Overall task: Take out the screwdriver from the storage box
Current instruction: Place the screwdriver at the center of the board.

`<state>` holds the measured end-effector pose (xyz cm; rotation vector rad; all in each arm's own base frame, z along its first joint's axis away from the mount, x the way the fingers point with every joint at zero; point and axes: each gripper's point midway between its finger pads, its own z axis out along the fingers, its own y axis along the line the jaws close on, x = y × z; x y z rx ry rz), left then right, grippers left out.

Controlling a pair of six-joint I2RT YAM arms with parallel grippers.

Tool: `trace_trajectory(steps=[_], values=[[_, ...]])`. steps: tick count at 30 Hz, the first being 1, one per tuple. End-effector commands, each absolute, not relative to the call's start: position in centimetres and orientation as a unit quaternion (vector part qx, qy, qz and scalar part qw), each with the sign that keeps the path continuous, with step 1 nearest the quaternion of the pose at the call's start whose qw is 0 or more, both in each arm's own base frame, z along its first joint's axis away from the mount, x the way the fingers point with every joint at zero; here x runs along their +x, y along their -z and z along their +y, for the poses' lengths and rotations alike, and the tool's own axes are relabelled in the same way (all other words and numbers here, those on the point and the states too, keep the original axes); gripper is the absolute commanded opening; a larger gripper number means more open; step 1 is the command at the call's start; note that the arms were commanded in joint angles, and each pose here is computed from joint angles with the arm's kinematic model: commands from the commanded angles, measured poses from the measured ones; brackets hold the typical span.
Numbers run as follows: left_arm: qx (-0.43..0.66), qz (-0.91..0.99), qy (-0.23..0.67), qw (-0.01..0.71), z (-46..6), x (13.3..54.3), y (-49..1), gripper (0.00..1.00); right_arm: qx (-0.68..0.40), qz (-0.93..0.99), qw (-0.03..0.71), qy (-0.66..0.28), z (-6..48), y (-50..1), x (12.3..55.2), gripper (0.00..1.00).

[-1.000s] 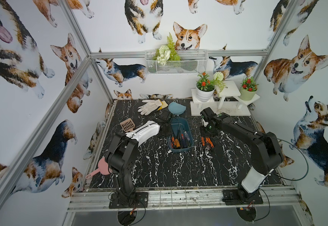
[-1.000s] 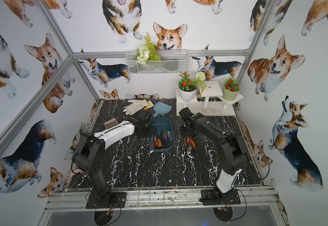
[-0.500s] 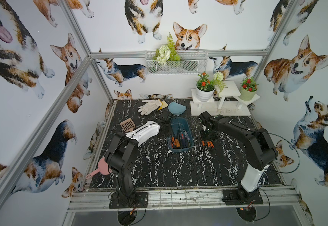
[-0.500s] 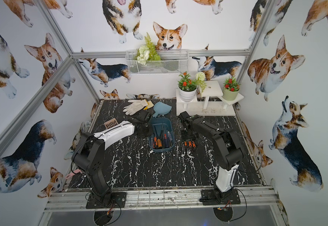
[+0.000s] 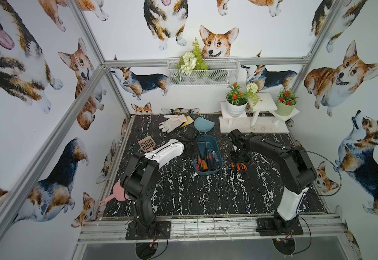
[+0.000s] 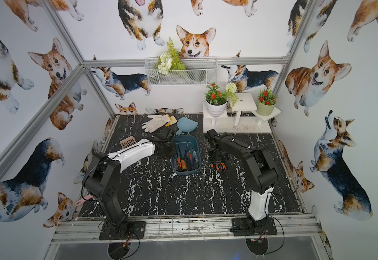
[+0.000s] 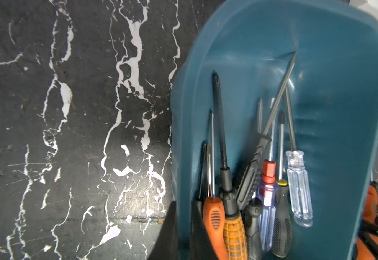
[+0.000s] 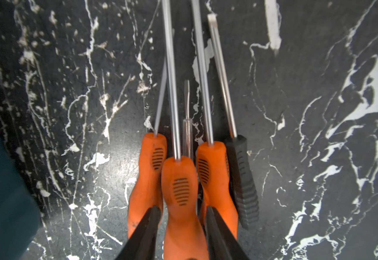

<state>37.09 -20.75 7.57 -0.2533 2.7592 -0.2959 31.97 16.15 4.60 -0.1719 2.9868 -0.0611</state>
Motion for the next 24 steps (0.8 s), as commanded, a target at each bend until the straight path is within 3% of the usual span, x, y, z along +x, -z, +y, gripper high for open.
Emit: trace_trajectory(steps=[1, 12, 24], values=[[-0.090, 0.971, 0.113, 0.191, -21.0, 37.6, -8.3, 0.00, -0.050, 0.995, 0.084, 0.013, 16.4, -5.0, 32.3, 0.46], [-0.091, 0.971, 0.114, 0.191, -21.0, 37.6, -8.3, 0.00, -0.052, 0.992, 0.115, -0.020, 17.3, -7.1, 32.8, 0.55], [-0.090, 0.969, 0.120, 0.196, -21.2, 37.8, -8.6, 0.00, -0.063, 0.972, 0.187, -0.124, 21.2, -13.2, 33.5, 0.60]])
